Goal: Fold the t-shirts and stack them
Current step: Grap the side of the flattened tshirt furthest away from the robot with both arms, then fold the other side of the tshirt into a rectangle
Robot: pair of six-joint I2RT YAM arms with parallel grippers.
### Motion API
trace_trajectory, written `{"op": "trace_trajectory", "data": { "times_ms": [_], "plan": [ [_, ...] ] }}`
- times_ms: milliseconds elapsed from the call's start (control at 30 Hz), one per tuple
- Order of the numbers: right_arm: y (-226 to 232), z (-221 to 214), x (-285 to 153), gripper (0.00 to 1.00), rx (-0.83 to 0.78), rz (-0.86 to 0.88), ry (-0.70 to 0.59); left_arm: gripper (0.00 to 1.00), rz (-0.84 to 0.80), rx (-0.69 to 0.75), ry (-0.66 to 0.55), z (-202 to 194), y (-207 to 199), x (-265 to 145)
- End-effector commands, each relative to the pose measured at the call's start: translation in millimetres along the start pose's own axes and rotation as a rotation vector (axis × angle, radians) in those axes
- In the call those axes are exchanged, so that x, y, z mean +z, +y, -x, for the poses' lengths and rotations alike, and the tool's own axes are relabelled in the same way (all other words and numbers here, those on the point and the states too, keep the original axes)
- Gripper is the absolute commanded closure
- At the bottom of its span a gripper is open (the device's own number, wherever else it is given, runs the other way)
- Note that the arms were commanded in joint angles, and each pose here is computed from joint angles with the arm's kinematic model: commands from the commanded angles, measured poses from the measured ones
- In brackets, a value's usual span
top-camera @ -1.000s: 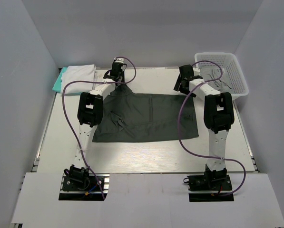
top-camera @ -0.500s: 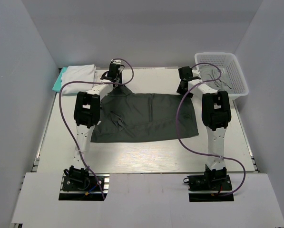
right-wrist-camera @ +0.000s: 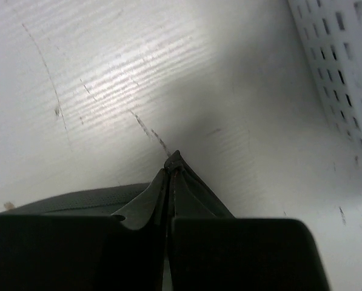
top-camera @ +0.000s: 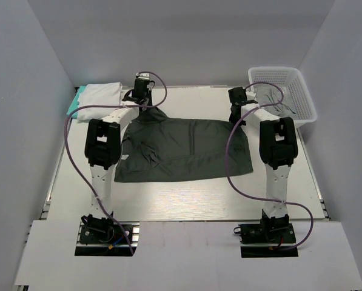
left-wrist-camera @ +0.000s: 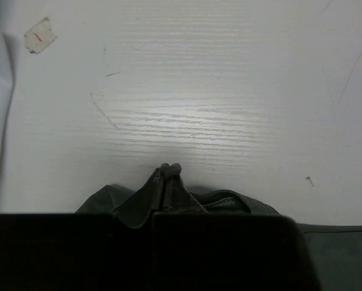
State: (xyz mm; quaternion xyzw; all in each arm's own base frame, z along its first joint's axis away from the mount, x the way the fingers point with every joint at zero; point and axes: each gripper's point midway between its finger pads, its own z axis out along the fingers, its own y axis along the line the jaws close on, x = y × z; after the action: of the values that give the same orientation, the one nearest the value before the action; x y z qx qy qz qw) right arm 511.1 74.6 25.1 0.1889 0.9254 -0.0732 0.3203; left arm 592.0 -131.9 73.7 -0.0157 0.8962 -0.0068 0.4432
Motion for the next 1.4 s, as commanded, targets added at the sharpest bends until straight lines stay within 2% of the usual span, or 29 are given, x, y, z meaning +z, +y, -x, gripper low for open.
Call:
{"op": "trace_trajectory", "data": {
  "times_ms": [0, 33, 67, 100, 267, 333, 367, 433, 633, 800, 900, 1067, 1300, 1333, 1367],
  "plan": [
    [1.1, 28.1, -30.4, 1.00, 0.011, 0.034, -0.090, 1.00, 0.011, -0.049, -0.117, 44.8, 8.8, -48.7],
    [-5.9, 29.4, -38.8, 1.00, 0.017, 0.030, -0.110, 1.00, 0.008, -0.052, -0.152, 55.4, 6.7, -64.5],
    [-9.1, 33.1, -41.2, 1.00, 0.015, 0.013, -0.140, 1.00, 0.018, -0.049, -0.120, 37.1, 6.6, -67.6],
    [-18.2, 22.8, -43.2, 1.00, 0.006, -0.003, -0.131, 1.00, 0.027, -0.050, -0.124, 35.5, 9.7, -73.0],
    [-23.4, 30.3, -70.9, 1.00, 0.014, 0.048, -0.206, 1.00, 0.040, -0.151, -0.062, 1.7, 21.5, -110.4],
    [-22.4, 26.1, -73.9, 1.00, 0.001, 0.079, -0.211, 1.00, 0.068, -0.205, -0.049, -6.7, 28.1, -122.8],
    [-22.2, 25.9, -77.7, 1.00, -0.006, 0.092, -0.212, 1.00, 0.066, -0.212, -0.015, -25.2, 30.0, -126.0],
    [-20.5, 18.5, -77.6, 1.00, -0.014, 0.120, -0.209, 1.00, 0.026, -0.246, -0.018, -27.9, 26.9, -144.2],
    [-28.7, 7.1, -87.2, 1.00, 0.002, 0.131, -0.207, 1.00, 0.050, -0.344, 0.069, -83.0, 39.3, -174.0],
    [-34.7, 1.3, -90.1, 1.00, 0.007, 0.128, -0.204, 1.00, 0.004, -0.439, 0.044, -89.5, 36.6, -207.5],
    [-34.7, -2.0, -90.1, 1.00, 0.009, 0.133, -0.202, 1.00, -0.020, -0.490, 0.079, -110.7, 28.9, -216.5],
    [-33.3, -4.8, -90.3, 1.00, 0.003, 0.147, -0.197, 1.00, 0.108, -0.527, 0.115, -140.0, 46.8, -233.6],
    [-39.5, -19.0, -91.0, 1.00, 0.007, 0.154, -0.184, 1.00, 0.034, -0.522, 0.270, -199.9, 19.4, -239.9],
    [-41.2, -21.0, -92.3, 1.00, 0.011, 0.153, -0.181, 0.98, 0.038, -0.510, 0.288, -207.8, 18.6, -239.7],
    [-43.8, -23.4, -91.5, 1.00, 0.016, 0.145, -0.178, 0.86, 0.062, -0.506, 0.321, -216.5, 22.4, -243.4]
  ]
}}
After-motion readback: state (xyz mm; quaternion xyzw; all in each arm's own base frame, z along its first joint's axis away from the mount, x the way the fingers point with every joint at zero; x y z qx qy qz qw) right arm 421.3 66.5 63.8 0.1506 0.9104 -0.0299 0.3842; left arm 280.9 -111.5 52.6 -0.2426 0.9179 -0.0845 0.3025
